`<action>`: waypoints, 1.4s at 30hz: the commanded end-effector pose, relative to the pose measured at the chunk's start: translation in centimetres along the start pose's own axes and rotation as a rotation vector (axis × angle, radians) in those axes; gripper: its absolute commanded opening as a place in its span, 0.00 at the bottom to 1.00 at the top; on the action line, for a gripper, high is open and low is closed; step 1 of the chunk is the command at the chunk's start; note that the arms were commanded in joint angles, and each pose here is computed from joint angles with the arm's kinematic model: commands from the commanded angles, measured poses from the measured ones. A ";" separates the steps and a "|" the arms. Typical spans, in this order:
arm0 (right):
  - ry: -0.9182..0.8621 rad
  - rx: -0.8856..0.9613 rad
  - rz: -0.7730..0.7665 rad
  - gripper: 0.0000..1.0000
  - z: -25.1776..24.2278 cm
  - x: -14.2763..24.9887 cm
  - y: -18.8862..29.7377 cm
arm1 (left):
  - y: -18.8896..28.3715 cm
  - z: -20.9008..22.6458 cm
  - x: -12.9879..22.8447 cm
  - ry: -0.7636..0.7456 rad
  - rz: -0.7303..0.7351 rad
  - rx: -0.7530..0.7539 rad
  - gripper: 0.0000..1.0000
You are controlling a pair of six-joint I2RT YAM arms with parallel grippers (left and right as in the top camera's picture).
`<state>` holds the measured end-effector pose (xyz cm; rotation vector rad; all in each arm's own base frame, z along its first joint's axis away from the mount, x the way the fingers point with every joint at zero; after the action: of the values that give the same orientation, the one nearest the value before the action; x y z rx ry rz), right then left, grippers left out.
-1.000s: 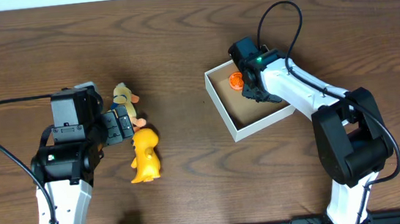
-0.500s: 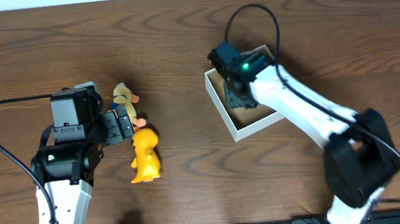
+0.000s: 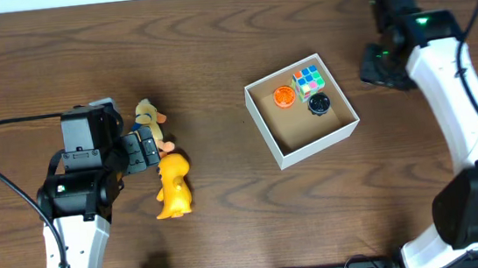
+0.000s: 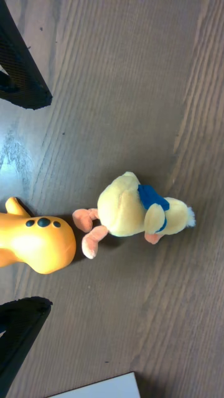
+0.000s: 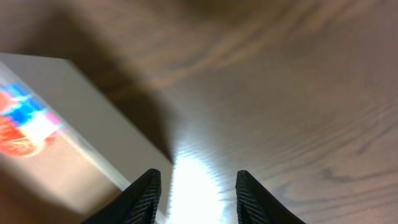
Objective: Pack container
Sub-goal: 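Retract the right arm to the right side of the table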
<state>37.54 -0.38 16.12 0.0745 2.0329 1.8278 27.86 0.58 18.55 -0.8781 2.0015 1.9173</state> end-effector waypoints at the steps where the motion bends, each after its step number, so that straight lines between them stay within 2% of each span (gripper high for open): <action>1: 0.033 -0.055 0.140 0.43 -0.2 2.3 -3.5 | 0.5 0.0 -0.6 -0.005 -0.018 0.002 0.98; 10: 0.140 -0.208 0.283 0.44 2.4 7.5 -9.3 | 0.5 0.0 -0.6 -0.005 -0.018 0.002 0.98; 13: 0.200 -0.304 0.302 0.45 4.0 8.7 -9.6 | 0.5 0.0 -0.6 -0.005 -0.018 0.002 0.98; 22: 0.317 -0.437 0.330 0.46 8.1 10.8 -8.5 | 0.5 0.0 -0.6 -0.005 -0.018 0.002 0.98; 31: 0.293 -0.365 0.308 0.49 7.9 10.5 -9.0 | 0.5 0.0 -0.6 -0.005 -0.018 0.001 0.98; 36: 0.181 -0.167 0.297 0.63 4.0 9.6 -9.9 | 1.3 0.0 -0.7 -0.006 -0.015 0.002 0.98; 39: 0.126 -0.148 0.303 0.69 2.3 9.1 -10.0 | 2.6 0.0 -1.0 -0.043 0.008 -0.005 0.98; 42: 0.089 -0.148 0.287 0.71 1.1 8.4 -9.7 | 3.0 -0.2 -1.7 -0.060 0.041 -0.013 0.98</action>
<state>32.19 3.71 3.91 0.2242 2.0212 2.2779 26.53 0.58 20.28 -0.7973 2.0214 1.9685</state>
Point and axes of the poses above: each gripper's point midway between its finger pads, its own y axis back along the fingers, its own z axis along the line the jaws close on, x = y × z, the point moved 1 cm from there along y, back along the fingers, and after that the axes turned 5 degrees about y, right-handed, at the moved point
